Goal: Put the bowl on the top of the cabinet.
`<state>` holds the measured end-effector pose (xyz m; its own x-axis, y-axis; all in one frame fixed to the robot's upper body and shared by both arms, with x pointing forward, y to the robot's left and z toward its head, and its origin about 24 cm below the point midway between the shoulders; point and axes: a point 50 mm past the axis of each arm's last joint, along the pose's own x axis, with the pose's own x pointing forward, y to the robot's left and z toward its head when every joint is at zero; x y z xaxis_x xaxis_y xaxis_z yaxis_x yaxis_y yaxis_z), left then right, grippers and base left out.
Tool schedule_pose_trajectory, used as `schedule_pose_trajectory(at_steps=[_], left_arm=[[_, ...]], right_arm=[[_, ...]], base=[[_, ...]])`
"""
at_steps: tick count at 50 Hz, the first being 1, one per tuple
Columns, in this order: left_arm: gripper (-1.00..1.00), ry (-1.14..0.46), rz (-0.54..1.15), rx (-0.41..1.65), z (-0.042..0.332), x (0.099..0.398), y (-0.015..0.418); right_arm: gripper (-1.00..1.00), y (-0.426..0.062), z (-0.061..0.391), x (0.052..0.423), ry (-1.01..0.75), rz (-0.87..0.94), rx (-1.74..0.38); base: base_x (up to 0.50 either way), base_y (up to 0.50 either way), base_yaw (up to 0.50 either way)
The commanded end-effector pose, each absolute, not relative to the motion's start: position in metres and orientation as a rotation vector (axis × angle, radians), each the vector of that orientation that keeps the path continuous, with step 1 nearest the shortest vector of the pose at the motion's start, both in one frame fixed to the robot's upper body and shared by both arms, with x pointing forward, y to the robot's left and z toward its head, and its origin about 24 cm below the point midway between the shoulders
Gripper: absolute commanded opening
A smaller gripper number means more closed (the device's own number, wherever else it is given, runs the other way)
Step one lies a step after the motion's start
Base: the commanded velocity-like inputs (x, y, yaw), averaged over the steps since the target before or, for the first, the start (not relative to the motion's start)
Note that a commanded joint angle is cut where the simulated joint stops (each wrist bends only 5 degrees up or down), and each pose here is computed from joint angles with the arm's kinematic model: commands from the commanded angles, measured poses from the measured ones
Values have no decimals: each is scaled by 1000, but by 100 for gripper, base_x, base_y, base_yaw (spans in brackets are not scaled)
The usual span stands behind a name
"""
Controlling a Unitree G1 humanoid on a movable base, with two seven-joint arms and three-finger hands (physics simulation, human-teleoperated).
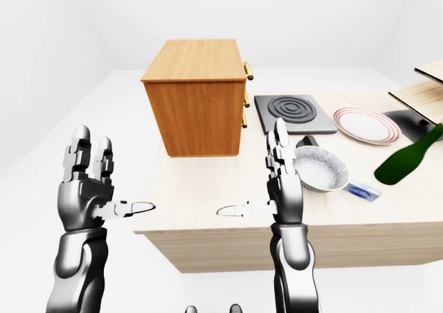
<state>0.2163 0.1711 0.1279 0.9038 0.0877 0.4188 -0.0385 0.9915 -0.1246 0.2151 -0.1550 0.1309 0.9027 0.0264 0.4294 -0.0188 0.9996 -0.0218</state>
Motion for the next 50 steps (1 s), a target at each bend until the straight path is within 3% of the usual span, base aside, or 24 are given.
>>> schedule_pose_trajectory(at_steps=[1,50], left_arm=[[100,-427,59,-116,126,218,170],[100,-425,43,-119,125,218,168]], right_arm=[[100,-155,132,215,-450,23,-16],[100,-155,131,215,-444,26,-11]], base=[[17,0,0],[22,0,0]])
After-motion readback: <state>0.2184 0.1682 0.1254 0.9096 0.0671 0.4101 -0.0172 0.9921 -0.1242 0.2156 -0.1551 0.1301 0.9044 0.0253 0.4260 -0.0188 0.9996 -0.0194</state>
